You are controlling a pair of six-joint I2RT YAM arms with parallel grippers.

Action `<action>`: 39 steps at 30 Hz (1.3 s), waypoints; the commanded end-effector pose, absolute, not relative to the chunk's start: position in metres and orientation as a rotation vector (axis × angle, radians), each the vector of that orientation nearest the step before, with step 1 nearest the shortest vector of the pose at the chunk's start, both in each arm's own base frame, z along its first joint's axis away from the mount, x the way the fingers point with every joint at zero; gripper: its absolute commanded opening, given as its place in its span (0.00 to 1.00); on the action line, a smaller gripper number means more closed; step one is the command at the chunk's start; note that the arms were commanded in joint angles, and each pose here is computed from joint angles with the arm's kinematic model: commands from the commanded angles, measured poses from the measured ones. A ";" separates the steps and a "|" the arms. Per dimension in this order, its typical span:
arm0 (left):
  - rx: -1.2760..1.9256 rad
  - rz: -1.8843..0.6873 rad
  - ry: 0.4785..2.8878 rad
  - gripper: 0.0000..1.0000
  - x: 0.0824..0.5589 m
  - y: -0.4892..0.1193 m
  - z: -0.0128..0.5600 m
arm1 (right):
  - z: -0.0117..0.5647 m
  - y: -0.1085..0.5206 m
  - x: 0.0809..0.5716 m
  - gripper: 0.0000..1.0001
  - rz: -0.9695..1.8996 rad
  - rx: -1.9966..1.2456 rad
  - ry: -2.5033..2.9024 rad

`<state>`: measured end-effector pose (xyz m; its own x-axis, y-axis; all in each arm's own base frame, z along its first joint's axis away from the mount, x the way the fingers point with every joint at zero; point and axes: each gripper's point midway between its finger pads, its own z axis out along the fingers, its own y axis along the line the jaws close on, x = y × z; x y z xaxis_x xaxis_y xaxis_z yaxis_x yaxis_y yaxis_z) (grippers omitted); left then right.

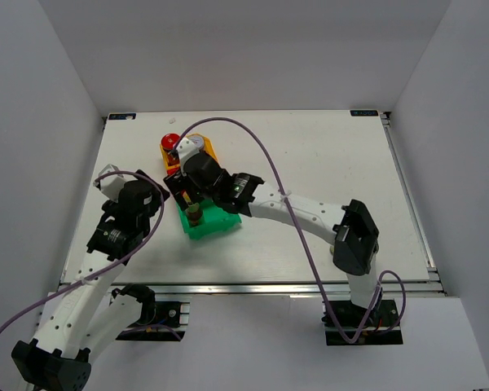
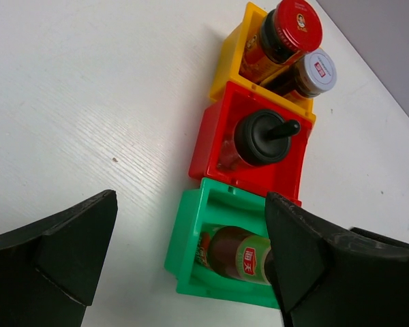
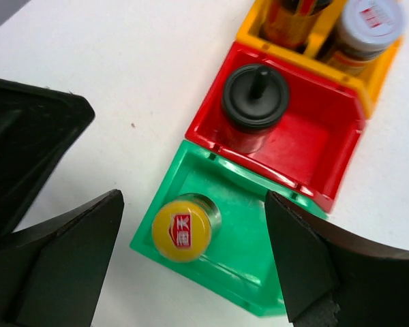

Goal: Organize the condiment bottles

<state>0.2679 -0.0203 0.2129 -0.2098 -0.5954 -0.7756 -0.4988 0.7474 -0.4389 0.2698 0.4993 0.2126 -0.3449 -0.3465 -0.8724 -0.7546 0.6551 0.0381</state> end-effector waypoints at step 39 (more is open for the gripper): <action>-0.645 -0.193 1.947 0.98 0.293 -0.052 0.207 | 0.122 0.058 0.204 0.89 -0.185 0.327 2.464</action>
<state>0.2907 -0.0492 0.2000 -0.3325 -0.5245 -0.7838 -0.3772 0.8357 -0.3993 0.2041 0.0536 0.1288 -0.7654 0.1651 -0.6220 0.2757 0.9575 -0.0852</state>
